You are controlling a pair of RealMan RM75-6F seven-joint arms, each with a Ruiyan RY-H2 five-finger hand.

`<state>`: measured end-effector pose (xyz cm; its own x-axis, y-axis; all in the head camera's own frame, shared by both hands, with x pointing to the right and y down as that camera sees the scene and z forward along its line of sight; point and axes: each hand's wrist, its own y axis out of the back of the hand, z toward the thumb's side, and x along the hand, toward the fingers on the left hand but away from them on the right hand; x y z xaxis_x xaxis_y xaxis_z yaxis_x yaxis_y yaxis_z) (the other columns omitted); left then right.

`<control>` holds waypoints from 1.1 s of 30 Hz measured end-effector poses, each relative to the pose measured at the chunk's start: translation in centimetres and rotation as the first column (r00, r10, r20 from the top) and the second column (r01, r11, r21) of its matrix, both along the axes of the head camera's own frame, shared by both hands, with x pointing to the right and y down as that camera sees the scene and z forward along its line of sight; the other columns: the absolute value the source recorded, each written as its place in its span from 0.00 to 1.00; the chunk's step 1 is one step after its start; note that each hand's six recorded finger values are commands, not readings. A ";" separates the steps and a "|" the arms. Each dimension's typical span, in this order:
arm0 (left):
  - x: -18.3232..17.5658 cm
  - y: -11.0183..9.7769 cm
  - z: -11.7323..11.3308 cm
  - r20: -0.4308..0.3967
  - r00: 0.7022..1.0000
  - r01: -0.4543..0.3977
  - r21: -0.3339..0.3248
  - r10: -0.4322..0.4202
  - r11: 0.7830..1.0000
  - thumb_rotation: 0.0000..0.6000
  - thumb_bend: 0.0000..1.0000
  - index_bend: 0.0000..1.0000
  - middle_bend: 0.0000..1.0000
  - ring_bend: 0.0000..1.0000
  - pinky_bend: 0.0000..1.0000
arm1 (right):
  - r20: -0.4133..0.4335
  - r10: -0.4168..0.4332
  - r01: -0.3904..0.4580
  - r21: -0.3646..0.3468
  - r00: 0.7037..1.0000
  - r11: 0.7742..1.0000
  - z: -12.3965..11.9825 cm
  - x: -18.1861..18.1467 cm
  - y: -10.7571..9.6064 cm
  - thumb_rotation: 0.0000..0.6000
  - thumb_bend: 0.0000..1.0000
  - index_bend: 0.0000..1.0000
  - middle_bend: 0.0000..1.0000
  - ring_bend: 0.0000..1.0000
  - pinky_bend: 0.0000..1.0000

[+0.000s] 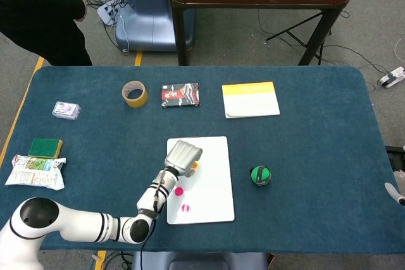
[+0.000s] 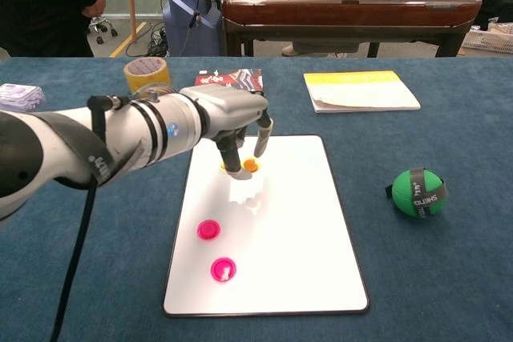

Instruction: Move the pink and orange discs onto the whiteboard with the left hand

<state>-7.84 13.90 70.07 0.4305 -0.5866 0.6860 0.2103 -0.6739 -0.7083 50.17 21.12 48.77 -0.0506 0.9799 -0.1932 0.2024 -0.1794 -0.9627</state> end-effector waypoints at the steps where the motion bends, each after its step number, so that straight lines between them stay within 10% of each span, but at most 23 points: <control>1: -0.1 0.0 0.1 0.005 1.000 -0.001 0.002 0.001 1.000 1.00 0.28 0.60 1.00 0.98 1.00 | 0.000 0.000 0.000 -0.001 1.000 1.000 0.0 0.0 0.0 1.00 0.13 0.20 0.26 0.27 0.40; 22: -0.4 0.5 0.3 0.023 1.000 -0.012 -0.003 0.012 1.000 1.00 0.28 0.56 1.00 0.98 1.00 | -0.004 -0.003 0.003 -0.005 1.000 1.000 0.2 -0.2 0.0 1.00 0.13 0.20 0.26 0.27 0.40; 33: -0.9 0.5 0.3 0.041 0.999 -0.004 0.003 0.004 1.000 1.00 0.28 0.38 1.00 0.98 1.00 | -0.006 -0.007 0.007 -0.010 1.000 1.000 0.3 -0.3 -0.1 1.00 0.13 0.20 0.26 0.27 0.40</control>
<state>-8.72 14.38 70.36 0.4046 -0.5870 0.7013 0.2423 -0.6706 -0.7011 49.88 21.02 49.05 -0.0448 0.9782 -0.2028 0.1953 -0.1906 -0.9621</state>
